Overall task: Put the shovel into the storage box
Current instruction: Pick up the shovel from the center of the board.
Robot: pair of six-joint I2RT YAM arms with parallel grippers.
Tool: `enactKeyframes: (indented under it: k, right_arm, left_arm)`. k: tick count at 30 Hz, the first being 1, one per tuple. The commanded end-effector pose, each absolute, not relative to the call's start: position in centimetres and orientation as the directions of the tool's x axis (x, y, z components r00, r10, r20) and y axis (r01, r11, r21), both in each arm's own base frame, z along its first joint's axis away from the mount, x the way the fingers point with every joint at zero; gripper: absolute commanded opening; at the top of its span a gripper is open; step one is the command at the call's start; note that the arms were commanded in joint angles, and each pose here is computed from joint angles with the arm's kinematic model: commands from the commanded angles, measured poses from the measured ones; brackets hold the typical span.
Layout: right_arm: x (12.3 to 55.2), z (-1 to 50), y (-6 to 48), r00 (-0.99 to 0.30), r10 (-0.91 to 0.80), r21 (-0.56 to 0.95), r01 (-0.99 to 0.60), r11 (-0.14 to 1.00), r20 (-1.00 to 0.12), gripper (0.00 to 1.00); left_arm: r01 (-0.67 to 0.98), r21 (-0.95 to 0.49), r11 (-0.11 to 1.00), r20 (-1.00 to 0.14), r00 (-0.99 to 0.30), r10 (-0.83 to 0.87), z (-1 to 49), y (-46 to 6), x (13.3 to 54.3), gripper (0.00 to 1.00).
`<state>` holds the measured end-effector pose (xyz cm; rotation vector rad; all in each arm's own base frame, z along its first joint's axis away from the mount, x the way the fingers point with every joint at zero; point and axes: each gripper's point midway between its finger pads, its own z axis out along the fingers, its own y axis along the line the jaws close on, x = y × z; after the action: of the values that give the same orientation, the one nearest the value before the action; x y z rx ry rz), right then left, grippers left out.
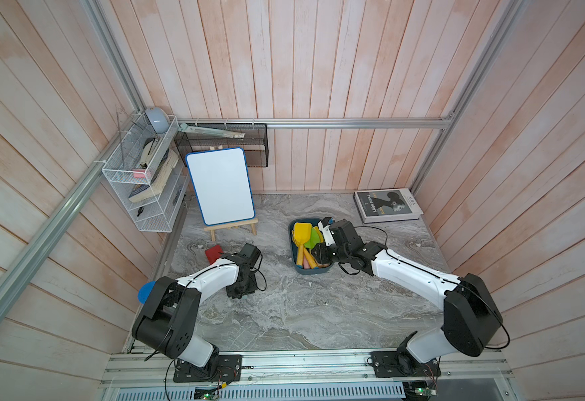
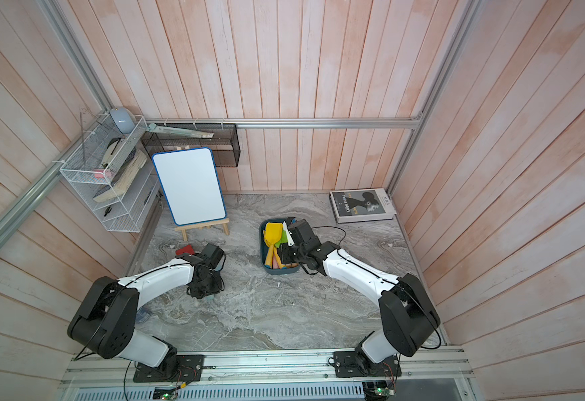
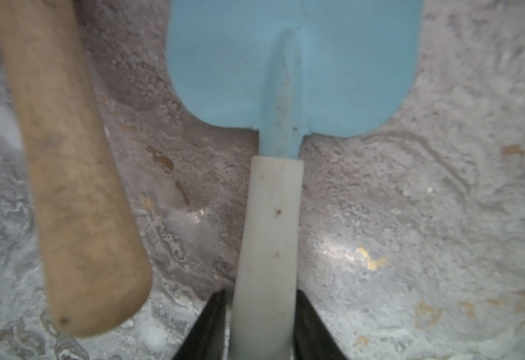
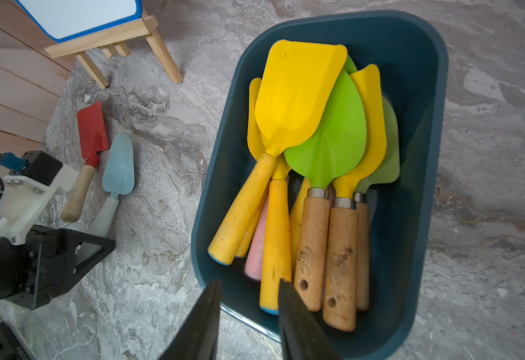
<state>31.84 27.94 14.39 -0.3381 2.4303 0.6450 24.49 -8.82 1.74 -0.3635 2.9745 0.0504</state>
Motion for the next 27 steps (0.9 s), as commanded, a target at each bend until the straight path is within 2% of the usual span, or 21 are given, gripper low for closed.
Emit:
enactKeyframes:
  k: [1, 2, 6, 18, 27]
  right_arm:
    - [31.7, 15.0, 27.9, -0.782, -0.076, 0.365, -0.371, 0.854, -0.618, 0.37]
    - [31.7, 15.0, 27.9, -0.783, -0.076, 0.366, -0.372, 0.853, -0.618, 0.37]
    - [31.6, 15.1, 27.9, -0.782, -0.075, 0.366, -0.371, 0.854, -0.619, 0.37]
    - [31.3, 16.6, 29.3, -0.776, -0.066, 0.427, -0.414, 0.804, -0.627, 0.36]
    - [30.0, 19.5, 32.8, -0.780, -0.068, 0.569, -0.509, 0.646, -0.622, 0.36]
  left_arm:
    - [-0.248, 0.021, 0.969, -0.153, -0.958, -0.242, 1.5, -8.6, 24.5, 0.25]
    - [-0.247, 0.017, 0.969, -0.156, -0.958, -0.241, 1.6, -8.7, 24.6, 0.21]
    - [-0.228, -0.010, 0.974, -0.179, -0.958, -0.226, 2.3, -9.2, 24.9, 0.15]
    - [-0.030, -0.161, 0.986, -0.253, -0.965, -0.071, 7.6, -15.4, 25.6, 0.12]
    - [0.106, -0.305, 0.947, -0.318, -0.948, 0.004, 13.2, -20.1, 25.2, 0.12]
